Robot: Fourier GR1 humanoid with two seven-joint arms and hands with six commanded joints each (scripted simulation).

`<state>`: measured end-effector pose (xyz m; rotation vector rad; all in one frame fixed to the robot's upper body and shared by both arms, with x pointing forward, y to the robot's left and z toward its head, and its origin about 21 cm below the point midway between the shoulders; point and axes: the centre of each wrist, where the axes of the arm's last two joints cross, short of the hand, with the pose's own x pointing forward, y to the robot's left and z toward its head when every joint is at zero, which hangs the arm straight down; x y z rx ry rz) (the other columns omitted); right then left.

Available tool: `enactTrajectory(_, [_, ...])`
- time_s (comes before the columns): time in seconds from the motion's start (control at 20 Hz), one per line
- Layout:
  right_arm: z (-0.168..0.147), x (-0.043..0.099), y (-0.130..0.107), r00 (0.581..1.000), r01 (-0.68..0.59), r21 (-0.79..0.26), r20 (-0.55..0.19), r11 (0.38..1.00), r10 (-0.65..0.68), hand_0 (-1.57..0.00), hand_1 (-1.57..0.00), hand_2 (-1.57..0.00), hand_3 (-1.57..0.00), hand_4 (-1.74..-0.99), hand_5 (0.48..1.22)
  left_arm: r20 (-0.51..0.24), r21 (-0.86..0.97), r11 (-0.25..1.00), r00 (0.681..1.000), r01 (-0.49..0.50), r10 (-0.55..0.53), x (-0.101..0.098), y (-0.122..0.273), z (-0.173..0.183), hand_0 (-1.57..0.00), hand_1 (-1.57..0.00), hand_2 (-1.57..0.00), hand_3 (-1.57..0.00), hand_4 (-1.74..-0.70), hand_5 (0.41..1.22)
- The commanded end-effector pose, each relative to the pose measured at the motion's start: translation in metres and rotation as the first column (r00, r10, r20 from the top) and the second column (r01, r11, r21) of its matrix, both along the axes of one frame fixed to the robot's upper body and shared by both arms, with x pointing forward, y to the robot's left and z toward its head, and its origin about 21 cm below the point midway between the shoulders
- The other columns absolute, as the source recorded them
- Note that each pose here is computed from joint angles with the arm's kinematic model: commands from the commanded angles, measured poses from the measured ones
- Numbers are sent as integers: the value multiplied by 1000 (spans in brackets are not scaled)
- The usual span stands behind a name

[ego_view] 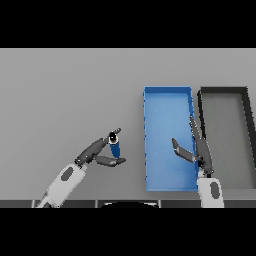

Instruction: Pick up the blue pipe and place it into the blue bin.

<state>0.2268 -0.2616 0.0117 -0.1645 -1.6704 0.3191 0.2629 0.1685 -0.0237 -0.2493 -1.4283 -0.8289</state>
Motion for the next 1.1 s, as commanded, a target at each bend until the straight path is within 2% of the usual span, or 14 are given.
enactTrajectory(0.0, [1, 1, 0, 1000, 3, -6, 8, 1000, -3, 1, 1, 1, 1, -1221, 645, 4, -1, 1000, 1000, 5, -5, 0, -1, -2, 1, 1, 1, 1, -1051, 418])
enactTrajectory(0.1, [-1, 0, -2, 1000, 2, -17, 0, 1000, -2, 1, 1, 1, 1, -1207, 646, -17, -46, 999, 1000, 14, -15, 3, -11, -3, 1, 1, 1, 1, -1078, 428])
enactTrajectory(0.2, [2, -2, -2, 1000, 10, -20, 14, 1000, -9, 1, 1, 1, 1, -1207, 650, -4, -80, 996, 1000, 27, -27, 0, -14, -8, 1, 1, 1, 1, -1107, 463])
enactTrajectory(0.25, [-1, -5, -2, 1000, 7, -17, 13, 1000, -7, 1, 1, 1, 1, -1210, 653, -19, -108, 994, 1000, 16, -18, 4, -18, -9, 1, 0, -54, -40, -1140, 502])
enactTrajectory(0.3, [0, -3, -5, 1000, 9, -23, 2, 1000, -8, 1, 1, 1, 1, -1213, 655, -23, -152, 988, 1000, 11, -15, 4, -22, -7, 1, -41, -151, -121, -1186, 550])
enactTrajectory(0.35, [-1, -3, -3, 1000, -1, -11, 6, 1000, 1, 1, 1, 1, 1, -1217, 655, -44, -177, 984, 999, 0, -8, 4, -27, -9, -10, -156, -308, -276, -1243, 613])
enactTrajectory(0.4, [-2, -2, -1, 1000, -2, -12, 8, 1000, 2, 1, 1, 1, 1, -1220, 656, -50, -213, 977, 999, -5, -6, 3, -28, -13, -125, -319, -485, -535, -1281, 735])
enactTrajectory(0.5, [-2, -3, -1, 1000, 4, -12, 15, 1000, -4, 1, 1, 1, 1, -1219, 657, -61, -228, 974, 998, -21, 7, 3, -33, -12, -602, -752, -865, -908, -1439, 910])
enactTrajectory(0.55, [-3, 2, 1, 1000, 4, -2, 0, 1000, -4, 1, 1, 1, 1, -1224, 658, -66, -228, 974, 998, -11, -4, 3, -35, -10, -796, -915, -1006, -1030, -1497, 972])
enactTrajectory(0.65, [0, 3, -1, 1000, 2, -2, 4, 1000, -2, 1, 1, 1, 1, -1233, 660, -44, -237, 971, 999, 11, -22, 0, -36, -12, -1075, -1151, -1210, -1194, -1580, 1062])
enactTrajectory(0.8, [1, 5, 0, 1000, -4, 1, -3, 1000, 4, 1, 1, 1, 1, -1222, 646, 1, -224, 974, 1000, 15, -16, -5, -43, -10, -1317, -1356, -1386, -1378, -1513, 1139])
enactTrajectory(1.05, [-1, 6, 2, 1000, -13, 23, -7, 1000, 13, 1, 1, 1, 1, -1225, 630, 98, -295, 955, 995, 31, -2, -3, -52, 11, -1488, -1501, -1510, -1508, -1474, 1194])
